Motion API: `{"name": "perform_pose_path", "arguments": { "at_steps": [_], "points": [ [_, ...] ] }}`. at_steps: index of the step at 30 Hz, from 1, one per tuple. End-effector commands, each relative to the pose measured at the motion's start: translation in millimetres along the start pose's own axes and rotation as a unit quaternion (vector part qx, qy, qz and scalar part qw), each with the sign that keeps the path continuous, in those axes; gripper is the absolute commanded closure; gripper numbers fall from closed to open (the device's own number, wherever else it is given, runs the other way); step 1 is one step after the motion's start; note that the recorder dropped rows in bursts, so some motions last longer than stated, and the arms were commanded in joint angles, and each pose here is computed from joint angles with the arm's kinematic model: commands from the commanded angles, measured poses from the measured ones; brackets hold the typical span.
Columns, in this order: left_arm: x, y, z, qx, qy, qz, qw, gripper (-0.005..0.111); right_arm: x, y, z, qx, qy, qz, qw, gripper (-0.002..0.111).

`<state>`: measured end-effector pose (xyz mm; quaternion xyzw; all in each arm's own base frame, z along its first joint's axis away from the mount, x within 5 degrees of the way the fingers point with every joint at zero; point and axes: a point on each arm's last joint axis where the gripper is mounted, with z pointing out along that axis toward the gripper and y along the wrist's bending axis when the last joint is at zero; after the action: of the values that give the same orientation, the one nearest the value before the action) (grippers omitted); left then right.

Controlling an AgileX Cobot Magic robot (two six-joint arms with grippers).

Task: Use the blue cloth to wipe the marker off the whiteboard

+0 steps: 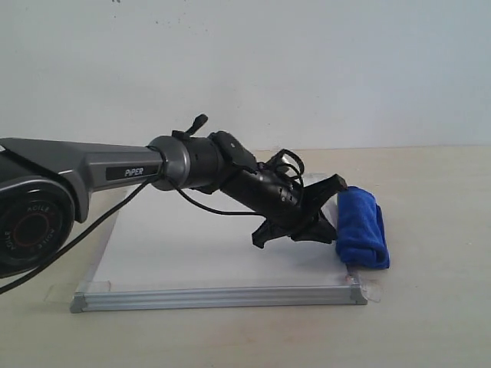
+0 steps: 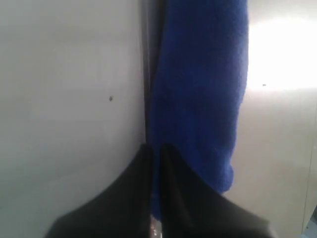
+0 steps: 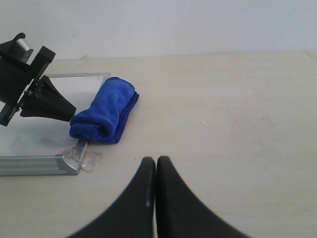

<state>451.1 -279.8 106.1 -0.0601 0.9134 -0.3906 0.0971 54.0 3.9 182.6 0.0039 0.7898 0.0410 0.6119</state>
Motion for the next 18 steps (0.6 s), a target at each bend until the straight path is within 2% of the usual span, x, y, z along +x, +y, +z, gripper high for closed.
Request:
{"name": "perform_pose_path", "arguments": {
  "at_steps": [1,6,12,18],
  "points": [
    [14,-16.1,9,0.002,0.004,0.013,1.000,0.102,-1,0,-1,0.003,-0.006,-0.002,1.000,0.108],
    [28,-24.3,23,0.004,0.008,0.010,1.000,0.102,-1,0,-1,0.003,-0.006,-0.002,1.000,0.108],
    [25,-22.8,19,-0.001,0.010,-0.002,1.000,0.102,-1,0,-1,0.003,-0.006,-0.002,1.000,0.108],
    [15,-19.0,-4,-0.042,0.018,0.051,0.998,0.102,-1,0,-1,0.003,-0.006,-0.002,1.000,0.108]
  ]
}}
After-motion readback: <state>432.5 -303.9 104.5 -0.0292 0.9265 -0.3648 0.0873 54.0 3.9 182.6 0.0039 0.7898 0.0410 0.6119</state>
